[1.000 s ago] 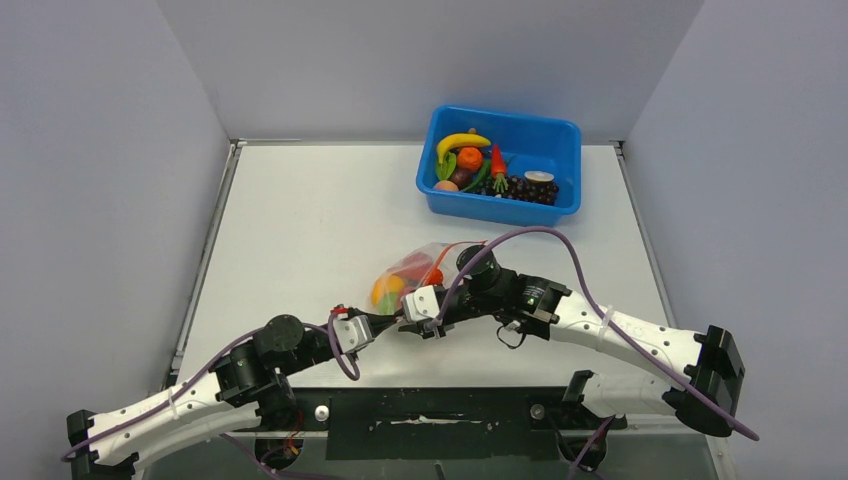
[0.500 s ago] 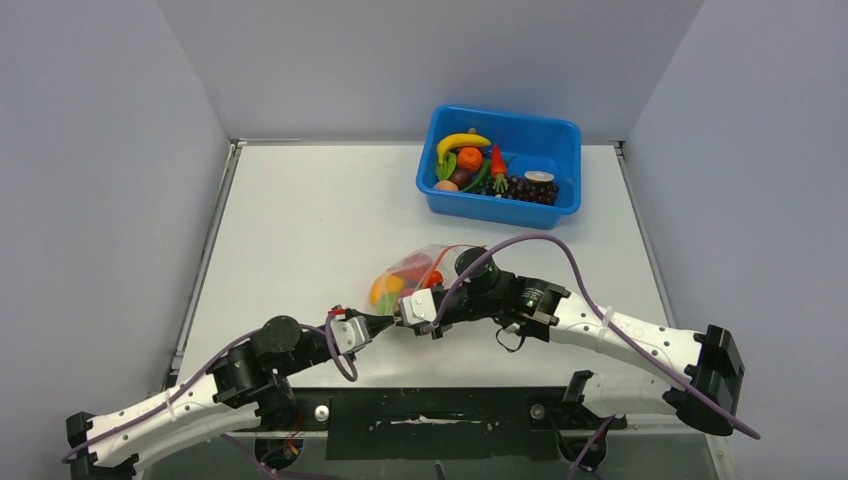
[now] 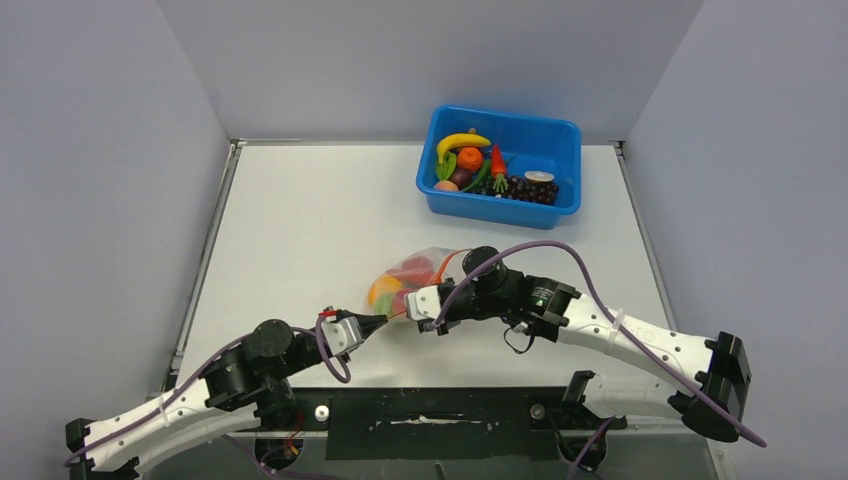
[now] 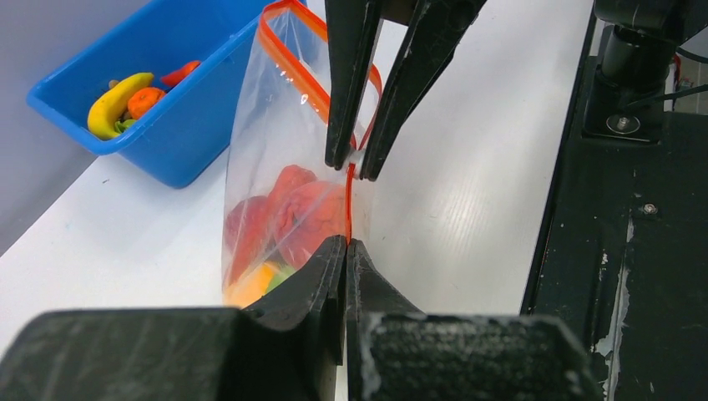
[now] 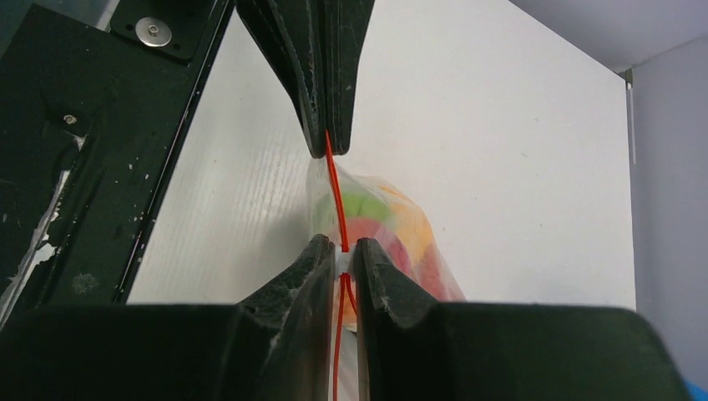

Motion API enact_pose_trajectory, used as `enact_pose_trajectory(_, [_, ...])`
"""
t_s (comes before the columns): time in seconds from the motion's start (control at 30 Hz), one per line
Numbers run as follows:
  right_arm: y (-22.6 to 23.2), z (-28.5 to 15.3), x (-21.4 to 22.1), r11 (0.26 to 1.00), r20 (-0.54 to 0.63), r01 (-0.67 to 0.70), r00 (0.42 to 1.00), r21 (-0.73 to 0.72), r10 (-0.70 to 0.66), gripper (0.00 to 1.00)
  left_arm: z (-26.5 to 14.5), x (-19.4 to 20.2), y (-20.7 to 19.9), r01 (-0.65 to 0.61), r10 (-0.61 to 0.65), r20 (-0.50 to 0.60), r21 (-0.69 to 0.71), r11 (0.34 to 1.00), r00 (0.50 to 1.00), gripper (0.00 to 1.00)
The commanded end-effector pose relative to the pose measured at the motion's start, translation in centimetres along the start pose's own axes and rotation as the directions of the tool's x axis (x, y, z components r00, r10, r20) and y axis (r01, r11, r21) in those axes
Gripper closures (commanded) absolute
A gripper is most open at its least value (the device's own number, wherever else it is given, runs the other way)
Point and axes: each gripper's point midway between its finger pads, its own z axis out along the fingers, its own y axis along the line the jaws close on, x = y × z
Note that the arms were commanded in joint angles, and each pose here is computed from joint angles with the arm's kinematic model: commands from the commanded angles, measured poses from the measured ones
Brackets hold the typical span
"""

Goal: Place the food in the zip-top bag and seal the zipper
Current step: Zip the zipper food storage bag at the center of the board.

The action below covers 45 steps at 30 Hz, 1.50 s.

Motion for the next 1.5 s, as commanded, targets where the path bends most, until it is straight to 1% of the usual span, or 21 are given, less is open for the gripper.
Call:
enact_pose_trajectory(0.0, [-2.4,-2.4,0.2,0.994,-0.059,0.020,0.998,0.105,-0.014,1.00,-0.6,-3.7,1.1,0.000,0.004,0.105,-0.036,0.999,0.994,1.00])
enact_pose_trajectory(0.27, [-3.0,-3.6,0.6,0.990,-0.075,0.014,0.997,0.140,-0.003,1.00,-0.8,-3.9,1.2,0.000,0.004,0.099,-0.039,0.999,0.995,1.00])
enact_pose_trajectory(0.43, [-2.6,-2.9,-0.8,0.995,-0.002,-0.003,1.000,0.101,0.003,1.00,-0.2,-4.0,1.2,0.001,0.004,0.113,-0.044,0.999,0.994,1.00])
enact_pose_trajectory(0.53, [-2.7,-2.5,-1.4,0.996,0.036,-0.009,0.999,0.094,0.006,1.00,0.7,-3.8,1.1,0.002,0.002,0.109,-0.038,0.999,0.994,0.92])
enact_pose_trajectory(0.7, [-2.8,-2.3,-1.7,0.996,0.051,-0.011,0.999,0.094,0.007,1.00,2.7,-3.4,0.6,-0.010,0.010,0.077,-0.006,1.000,0.997,0.77])
enact_pose_trajectory(0.77, [-2.8,-2.3,-1.8,0.996,0.056,-0.013,0.998,0.090,0.008,1.00,3.3,-3.1,0.5,-0.017,0.017,0.063,-0.001,1.000,0.998,0.76])
enact_pose_trajectory(0.83, [-2.6,-2.4,-1.9,0.996,0.060,-0.016,0.998,0.085,0.011,1.00,3.8,-3.1,0.6,-0.020,0.020,0.062,-0.005,1.000,0.998,0.77])
enact_pose_trajectory(0.87, [-2.6,-2.4,-2.0,0.996,0.062,-0.015,0.998,0.087,0.010,1.00,3.9,-3.3,0.6,-0.021,0.021,0.066,-0.007,1.000,0.998,0.81])
enact_pose_trajectory(0.93, [-2.6,-2.6,-1.8,0.996,0.058,-0.020,0.998,0.092,0.015,1.00,3.9,-3.6,0.8,-0.018,0.019,0.078,-0.015,1.000,0.997,0.96])
enact_pose_trajectory(0.97, [-2.5,-2.6,-1.7,0.995,0.054,-0.022,0.998,0.094,0.017,1.00,3.8,-3.8,1.0,-0.015,0.017,0.084,-0.025,1.000,0.996,1.00])
enact_pose_trajectory(1.07, [-2.5,-2.9,-0.8,0.993,0.019,-0.032,0.999,0.113,0.030,1.00,3.1,-4.1,1.5,-0.010,0.015,0.095,-0.051,0.999,0.995,1.00])
enact_pose_trajectory(1.27, [-3.2,-4.1,1.3,0.984,-0.098,-0.037,0.994,0.173,0.055,1.00,1.0,-4.7,2.2,0.009,0.000,0.107,-0.087,0.996,0.994,1.00])
enact_pose_trajectory(1.47, [-3.9,-5.5,2.2,0.973,-0.132,-0.062,0.987,0.223,0.093,1.00,-0.7,-5.1,2.9,0.008,0.005,0.103,-0.124,0.992,0.995,1.00])
